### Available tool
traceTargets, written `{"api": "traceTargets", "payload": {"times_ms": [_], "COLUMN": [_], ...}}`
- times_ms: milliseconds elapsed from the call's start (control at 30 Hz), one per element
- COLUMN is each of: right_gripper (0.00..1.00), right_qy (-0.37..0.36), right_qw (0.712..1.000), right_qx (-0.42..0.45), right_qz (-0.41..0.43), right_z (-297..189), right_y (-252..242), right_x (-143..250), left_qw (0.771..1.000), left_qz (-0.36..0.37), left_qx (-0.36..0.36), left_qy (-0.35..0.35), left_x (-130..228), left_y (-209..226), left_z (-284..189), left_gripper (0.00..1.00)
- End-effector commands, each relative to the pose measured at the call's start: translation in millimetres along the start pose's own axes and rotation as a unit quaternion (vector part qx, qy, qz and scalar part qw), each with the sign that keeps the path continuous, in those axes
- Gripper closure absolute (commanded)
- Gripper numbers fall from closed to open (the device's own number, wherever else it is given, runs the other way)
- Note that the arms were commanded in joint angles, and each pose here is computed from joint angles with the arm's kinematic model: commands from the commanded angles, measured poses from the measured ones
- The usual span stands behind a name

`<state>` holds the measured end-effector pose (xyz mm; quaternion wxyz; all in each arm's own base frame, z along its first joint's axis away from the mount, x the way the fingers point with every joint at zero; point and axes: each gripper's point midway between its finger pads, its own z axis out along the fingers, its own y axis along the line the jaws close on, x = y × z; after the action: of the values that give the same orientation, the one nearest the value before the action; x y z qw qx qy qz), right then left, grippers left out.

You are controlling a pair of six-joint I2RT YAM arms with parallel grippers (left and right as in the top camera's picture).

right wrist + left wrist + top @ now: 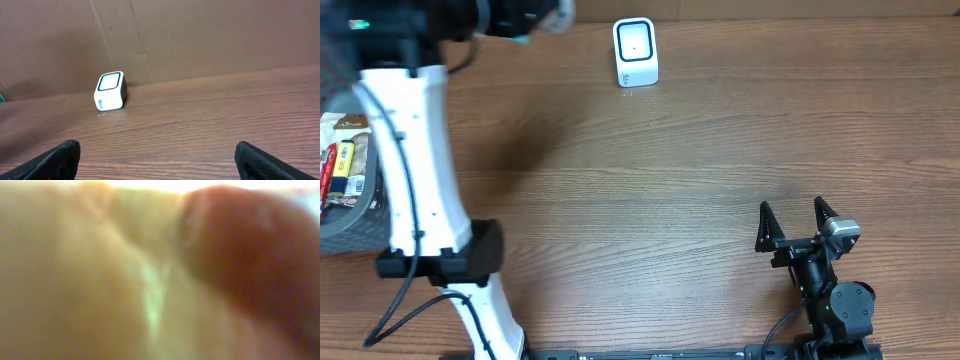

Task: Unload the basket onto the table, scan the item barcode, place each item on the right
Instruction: 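Lift the items out and carry them right toward the right gripper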

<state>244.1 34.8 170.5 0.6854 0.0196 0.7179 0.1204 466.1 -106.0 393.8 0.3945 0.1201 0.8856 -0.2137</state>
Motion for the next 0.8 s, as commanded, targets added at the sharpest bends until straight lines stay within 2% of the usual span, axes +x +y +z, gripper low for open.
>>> {"api": "traceTargets", "payload": {"times_ms": [0, 200, 433, 633, 767], "right_gripper": [0.00, 0.00, 0.00, 0.00, 0.00], "right_qy": [-0.004, -0.004, -0.004, -0.004, -0.004], "right_qw": [1.000, 1.000, 1.000, 1.000, 1.000], "right_qx": [0.002, 0.002, 0.002, 0.002, 0.002], "right_qz": [0.000, 0.000, 0.000, 0.000, 0.000], "right_z": [0.0, 0.0, 0.0, 0.0, 0.0], "right_y": [-1.5, -1.5, -1.6, -1.5, -1.5], "right_x": [0.7, 0.7, 0.8, 0.7, 0.7], "left_qw": [0.999, 0.991, 0.962, 0.920, 0.886], "left_qz": [0.028, 0.072, 0.126, 0.203, 0.270], "left_qx": [-0.022, 0.033, 0.087, 0.126, 0.158], "left_qy": [0.020, 0.110, 0.225, 0.310, 0.343], "left_x": [9.2, 59.8, 140.9, 220.2, 262.0], "left_y": [-28.2, -97.2, -160.9, -198.7, -219.5], "left_z": [19.1, 81.6, 163.3, 215.0, 231.1], "left_gripper": [0.96, 0.96, 0.96, 0.96, 0.96]}}
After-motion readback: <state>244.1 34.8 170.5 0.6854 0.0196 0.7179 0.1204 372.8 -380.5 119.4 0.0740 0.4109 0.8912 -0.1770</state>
